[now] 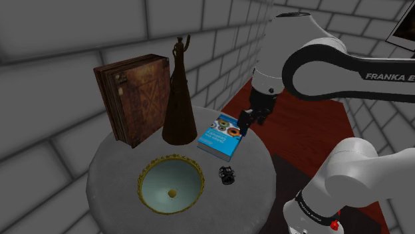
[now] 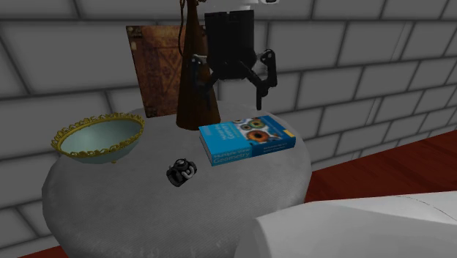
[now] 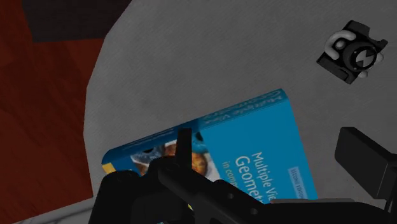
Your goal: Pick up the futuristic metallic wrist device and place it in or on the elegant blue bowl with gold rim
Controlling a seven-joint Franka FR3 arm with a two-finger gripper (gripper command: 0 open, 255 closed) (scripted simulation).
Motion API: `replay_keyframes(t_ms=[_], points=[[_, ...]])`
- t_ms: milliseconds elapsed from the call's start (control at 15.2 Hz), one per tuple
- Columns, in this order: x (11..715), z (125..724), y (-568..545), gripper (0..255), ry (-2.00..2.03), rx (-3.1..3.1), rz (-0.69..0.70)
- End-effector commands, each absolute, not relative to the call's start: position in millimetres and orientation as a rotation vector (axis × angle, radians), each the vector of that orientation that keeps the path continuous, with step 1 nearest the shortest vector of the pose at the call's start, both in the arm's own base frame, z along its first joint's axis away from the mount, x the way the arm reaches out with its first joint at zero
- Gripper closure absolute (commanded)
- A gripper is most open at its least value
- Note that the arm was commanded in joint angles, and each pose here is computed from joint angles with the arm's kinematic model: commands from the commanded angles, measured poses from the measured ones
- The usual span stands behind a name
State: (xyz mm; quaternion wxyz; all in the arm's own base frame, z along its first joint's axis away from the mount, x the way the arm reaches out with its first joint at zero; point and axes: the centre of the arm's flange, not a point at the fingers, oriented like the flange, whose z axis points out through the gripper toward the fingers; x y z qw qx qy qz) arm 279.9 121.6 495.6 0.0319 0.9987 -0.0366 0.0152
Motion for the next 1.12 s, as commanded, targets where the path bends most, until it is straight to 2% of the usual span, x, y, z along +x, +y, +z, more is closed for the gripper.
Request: replay_keyframes(t_ms=[0, 594, 1056], points=[[277, 479, 139, 0, -0.148, 3.082, 0.039], [269, 401, 223, 0, -0.287, 3.103, 0.000], [269, 365, 227, 0, -0.295, 3.104, -0.002]])
